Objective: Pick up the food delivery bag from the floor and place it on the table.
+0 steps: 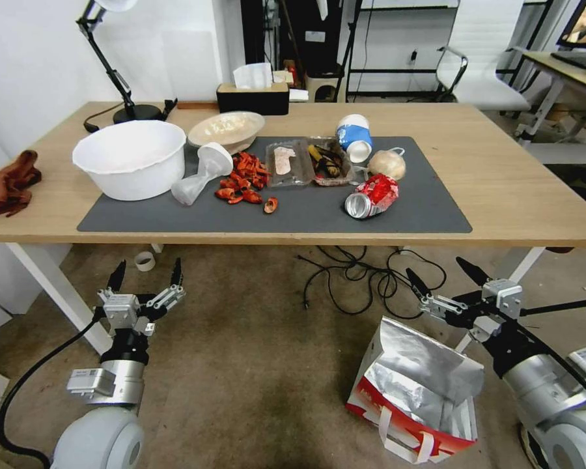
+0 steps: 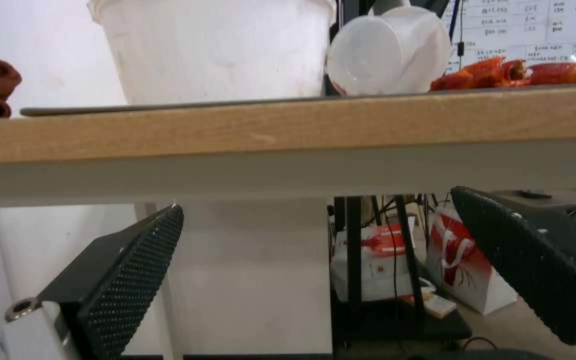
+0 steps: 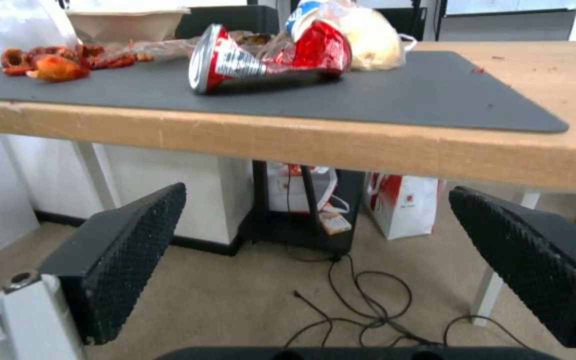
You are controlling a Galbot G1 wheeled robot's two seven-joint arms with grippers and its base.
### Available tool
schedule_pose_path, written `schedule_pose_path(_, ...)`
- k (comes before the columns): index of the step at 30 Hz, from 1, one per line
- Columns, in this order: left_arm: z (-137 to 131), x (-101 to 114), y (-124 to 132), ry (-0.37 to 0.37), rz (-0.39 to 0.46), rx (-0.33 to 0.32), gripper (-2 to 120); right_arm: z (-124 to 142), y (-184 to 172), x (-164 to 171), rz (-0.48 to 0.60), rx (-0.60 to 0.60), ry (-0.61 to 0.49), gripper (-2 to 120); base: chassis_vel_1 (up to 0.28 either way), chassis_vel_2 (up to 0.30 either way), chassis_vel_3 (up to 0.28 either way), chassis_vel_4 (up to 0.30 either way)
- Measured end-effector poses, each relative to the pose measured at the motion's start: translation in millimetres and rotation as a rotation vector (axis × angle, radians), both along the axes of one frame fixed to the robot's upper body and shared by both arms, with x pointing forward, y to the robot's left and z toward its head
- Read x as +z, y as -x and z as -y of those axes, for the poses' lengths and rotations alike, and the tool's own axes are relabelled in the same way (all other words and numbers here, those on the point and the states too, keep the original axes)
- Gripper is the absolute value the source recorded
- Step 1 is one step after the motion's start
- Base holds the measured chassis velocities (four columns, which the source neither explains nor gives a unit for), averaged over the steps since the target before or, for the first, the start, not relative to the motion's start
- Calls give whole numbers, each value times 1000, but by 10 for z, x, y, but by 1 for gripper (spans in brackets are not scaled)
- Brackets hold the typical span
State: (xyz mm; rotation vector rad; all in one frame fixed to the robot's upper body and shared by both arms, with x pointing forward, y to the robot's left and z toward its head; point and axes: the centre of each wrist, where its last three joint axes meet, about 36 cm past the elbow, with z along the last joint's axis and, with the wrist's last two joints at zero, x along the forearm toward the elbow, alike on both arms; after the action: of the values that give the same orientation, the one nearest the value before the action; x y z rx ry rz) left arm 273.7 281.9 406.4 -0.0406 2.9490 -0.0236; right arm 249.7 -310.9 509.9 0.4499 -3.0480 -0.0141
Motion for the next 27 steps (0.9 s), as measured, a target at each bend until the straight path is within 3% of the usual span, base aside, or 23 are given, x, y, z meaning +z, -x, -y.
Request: schedule_pose_path(27, 3, -72, 34, 10, 3, 2, 100, 6, -2, -31, -9, -5, -5, 100, 0, 0, 0, 0)
